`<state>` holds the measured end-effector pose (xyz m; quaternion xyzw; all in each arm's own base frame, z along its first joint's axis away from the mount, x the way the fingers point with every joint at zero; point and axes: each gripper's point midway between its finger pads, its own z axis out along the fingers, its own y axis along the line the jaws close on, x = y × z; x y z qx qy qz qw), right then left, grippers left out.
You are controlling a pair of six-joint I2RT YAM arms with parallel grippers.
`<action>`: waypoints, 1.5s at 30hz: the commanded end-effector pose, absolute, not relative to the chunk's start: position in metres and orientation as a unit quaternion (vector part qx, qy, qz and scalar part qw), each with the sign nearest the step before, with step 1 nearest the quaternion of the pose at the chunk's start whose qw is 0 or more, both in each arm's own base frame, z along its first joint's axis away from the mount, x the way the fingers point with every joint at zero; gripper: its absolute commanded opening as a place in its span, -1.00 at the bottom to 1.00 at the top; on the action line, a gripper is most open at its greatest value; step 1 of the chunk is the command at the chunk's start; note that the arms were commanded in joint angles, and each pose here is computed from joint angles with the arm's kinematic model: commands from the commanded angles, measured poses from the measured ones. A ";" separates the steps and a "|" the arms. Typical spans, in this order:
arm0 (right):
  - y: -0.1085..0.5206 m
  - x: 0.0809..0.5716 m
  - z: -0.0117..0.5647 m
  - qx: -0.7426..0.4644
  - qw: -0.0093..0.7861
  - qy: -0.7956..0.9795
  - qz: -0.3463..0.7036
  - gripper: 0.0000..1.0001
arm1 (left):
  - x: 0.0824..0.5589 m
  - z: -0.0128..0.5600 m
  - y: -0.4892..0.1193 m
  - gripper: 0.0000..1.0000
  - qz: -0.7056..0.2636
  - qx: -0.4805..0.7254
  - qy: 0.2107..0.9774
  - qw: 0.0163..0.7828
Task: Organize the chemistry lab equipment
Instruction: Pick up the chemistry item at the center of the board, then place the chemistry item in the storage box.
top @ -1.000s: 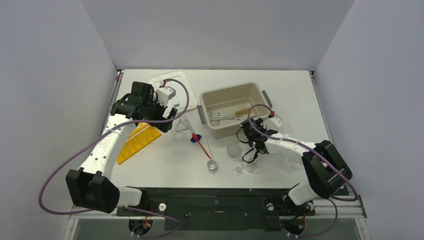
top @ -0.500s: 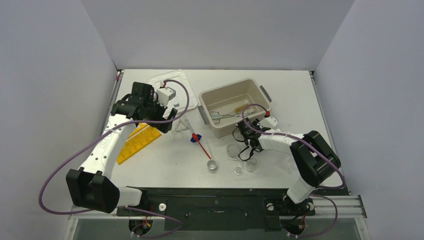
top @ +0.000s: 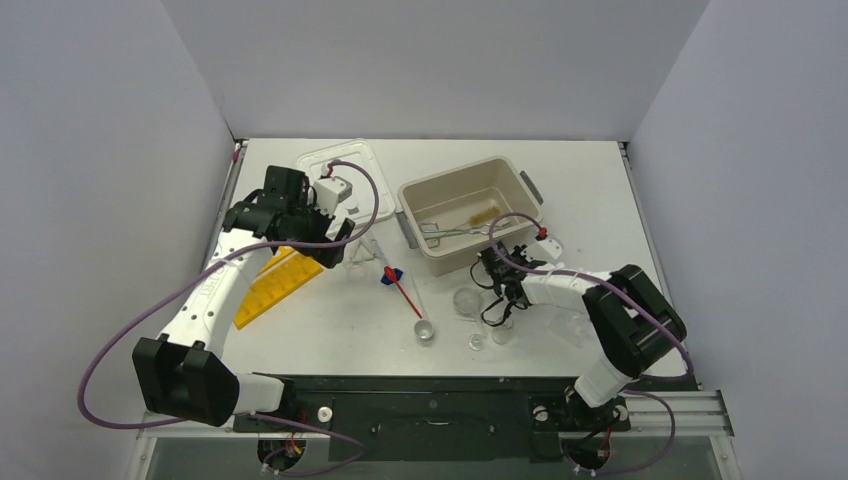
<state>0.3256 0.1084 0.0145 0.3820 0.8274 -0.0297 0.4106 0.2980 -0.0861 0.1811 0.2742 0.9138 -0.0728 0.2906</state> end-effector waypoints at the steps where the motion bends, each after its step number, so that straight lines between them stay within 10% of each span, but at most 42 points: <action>1: 0.086 0.300 0.003 0.383 0.398 0.831 -0.063 -0.71 | 0.301 0.191 -0.086 0.93 -0.069 0.278 0.906 0.312; 11: 0.074 0.285 0.005 0.402 0.402 0.821 -0.056 -1.00 | 0.301 0.196 -0.089 0.93 -0.078 0.274 0.905 0.316; 33: 0.064 0.310 0.181 0.472 0.518 0.705 0.112 -1.00 | 0.299 0.196 -0.091 0.93 -0.083 0.273 0.905 0.316; 45: 0.133 0.398 0.261 0.429 0.543 0.707 0.144 -1.00 | 0.298 0.193 -0.092 0.93 -0.088 0.269 0.906 0.315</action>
